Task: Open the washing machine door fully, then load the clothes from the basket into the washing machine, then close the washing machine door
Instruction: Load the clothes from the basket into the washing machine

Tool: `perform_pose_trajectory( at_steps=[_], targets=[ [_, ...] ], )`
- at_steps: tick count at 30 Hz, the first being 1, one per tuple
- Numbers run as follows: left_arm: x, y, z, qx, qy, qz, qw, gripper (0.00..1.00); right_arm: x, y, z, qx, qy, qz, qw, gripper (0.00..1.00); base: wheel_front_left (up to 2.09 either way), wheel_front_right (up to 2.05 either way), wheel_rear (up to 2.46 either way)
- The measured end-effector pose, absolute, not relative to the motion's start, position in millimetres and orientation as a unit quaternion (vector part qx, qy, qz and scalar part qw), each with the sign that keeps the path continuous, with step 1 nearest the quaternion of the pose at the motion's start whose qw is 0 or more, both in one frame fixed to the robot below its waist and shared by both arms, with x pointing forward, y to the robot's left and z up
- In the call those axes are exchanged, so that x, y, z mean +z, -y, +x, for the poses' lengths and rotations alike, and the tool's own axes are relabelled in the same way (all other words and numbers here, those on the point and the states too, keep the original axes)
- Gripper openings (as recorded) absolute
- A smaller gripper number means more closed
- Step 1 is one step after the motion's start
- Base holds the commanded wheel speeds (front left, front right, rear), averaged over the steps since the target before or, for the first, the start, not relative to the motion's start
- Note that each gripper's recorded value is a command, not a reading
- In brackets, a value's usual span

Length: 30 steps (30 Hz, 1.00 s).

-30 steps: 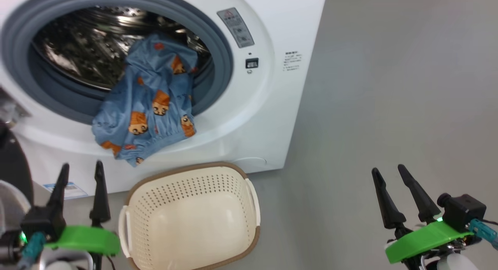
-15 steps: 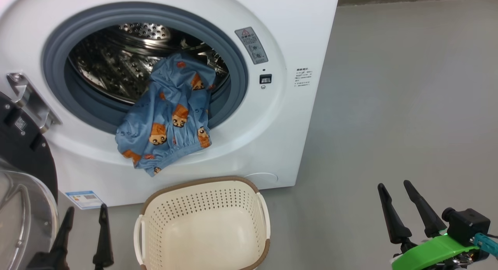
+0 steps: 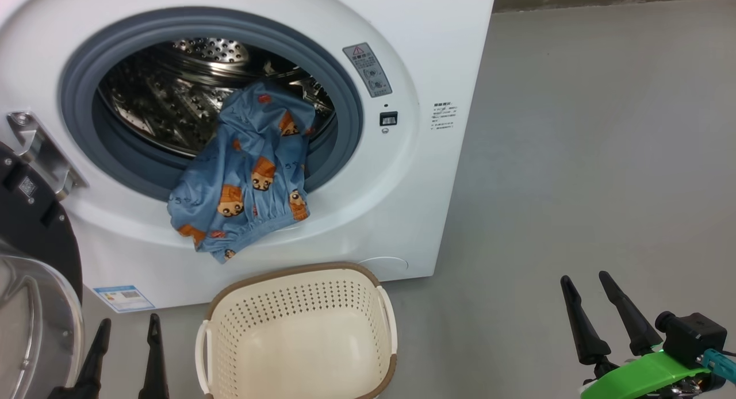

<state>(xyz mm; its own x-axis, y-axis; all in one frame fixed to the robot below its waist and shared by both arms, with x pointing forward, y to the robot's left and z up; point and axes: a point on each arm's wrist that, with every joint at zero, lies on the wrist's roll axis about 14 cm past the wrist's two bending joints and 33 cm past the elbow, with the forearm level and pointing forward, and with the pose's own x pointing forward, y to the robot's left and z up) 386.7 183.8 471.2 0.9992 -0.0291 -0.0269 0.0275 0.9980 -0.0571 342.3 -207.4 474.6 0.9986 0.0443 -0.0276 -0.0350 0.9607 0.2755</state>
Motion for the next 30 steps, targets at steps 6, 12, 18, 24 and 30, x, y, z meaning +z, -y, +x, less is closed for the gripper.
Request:
perform_pose_trajectory(
  at_steps=[6, 12, 18, 24, 30],
  targets=[
    [464, -181, 389, -0.017, -0.024, -0.030, 0.999, 1.00, 472, 208, 343, 0.017, -0.021, 0.139, 0.990, 1.00, 0.00, 0.00, 0.00],
    [448, -172, 402, -0.029, -0.047, -0.037, 0.998, 1.00, 464, 207, 347, 0.014, -0.033, 0.143, 0.989, 1.00, 0.00, 0.00, 0.00],
    [437, -155, 438, -0.052, -0.060, -0.044, 0.996, 1.00, 462, 201, 367, 0.017, -0.035, 0.150, 0.988, 1.00, 0.00, 0.00, 0.00],
    [413, -142, 473, -0.071, -0.089, -0.042, 0.993, 1.00, 454, 202, 386, 0.010, -0.042, 0.154, 0.987, 1.00, 0.00, 0.00, 0.00],
    [384, -120, 503, -0.099, -0.120, -0.041, 0.987, 1.00, 442, 204, 400, -0.002, -0.055, 0.157, 0.986, 1.00, 0.00, 0.00, 0.00]
  ],
)
